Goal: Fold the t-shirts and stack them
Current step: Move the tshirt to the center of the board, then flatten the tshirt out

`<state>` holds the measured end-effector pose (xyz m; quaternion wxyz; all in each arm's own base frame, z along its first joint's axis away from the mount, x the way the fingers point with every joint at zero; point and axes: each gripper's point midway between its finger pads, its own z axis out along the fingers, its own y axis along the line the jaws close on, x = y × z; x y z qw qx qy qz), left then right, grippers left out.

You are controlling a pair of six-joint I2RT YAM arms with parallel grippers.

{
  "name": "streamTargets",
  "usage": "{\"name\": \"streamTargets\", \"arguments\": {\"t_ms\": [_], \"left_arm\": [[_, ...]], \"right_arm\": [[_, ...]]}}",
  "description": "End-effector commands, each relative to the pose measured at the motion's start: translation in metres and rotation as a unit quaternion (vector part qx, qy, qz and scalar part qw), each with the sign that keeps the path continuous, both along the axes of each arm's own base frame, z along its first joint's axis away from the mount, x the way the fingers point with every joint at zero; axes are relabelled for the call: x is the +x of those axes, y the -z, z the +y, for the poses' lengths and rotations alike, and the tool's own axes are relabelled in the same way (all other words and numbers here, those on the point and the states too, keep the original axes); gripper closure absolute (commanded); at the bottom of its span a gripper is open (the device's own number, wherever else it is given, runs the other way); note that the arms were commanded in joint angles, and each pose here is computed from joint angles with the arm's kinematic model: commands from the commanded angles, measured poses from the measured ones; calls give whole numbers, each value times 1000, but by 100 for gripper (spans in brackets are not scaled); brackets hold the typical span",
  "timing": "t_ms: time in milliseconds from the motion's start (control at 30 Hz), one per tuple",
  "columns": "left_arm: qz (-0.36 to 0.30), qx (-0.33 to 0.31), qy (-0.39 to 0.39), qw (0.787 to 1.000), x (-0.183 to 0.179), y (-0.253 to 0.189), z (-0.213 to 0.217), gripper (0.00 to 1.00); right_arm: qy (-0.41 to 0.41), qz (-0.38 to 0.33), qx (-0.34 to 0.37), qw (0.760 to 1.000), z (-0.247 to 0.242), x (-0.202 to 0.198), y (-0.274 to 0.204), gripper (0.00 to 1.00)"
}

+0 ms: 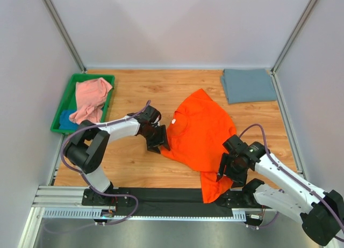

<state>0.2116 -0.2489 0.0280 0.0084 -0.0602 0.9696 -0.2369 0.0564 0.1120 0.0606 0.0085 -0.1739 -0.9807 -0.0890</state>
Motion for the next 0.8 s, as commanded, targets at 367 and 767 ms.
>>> {"name": "streamTargets", "arguments": {"t_ms": [367, 767], "left_arm": [[-89, -35, -36, 995, 44, -108, 2, 100], [-124, -27, -76, 989, 39, -174, 30, 100]], "right_arm": [[6, -72, -117, 990, -21, 51, -6, 92], [-27, -113, 17, 993, 40, 68, -37, 76]]}}
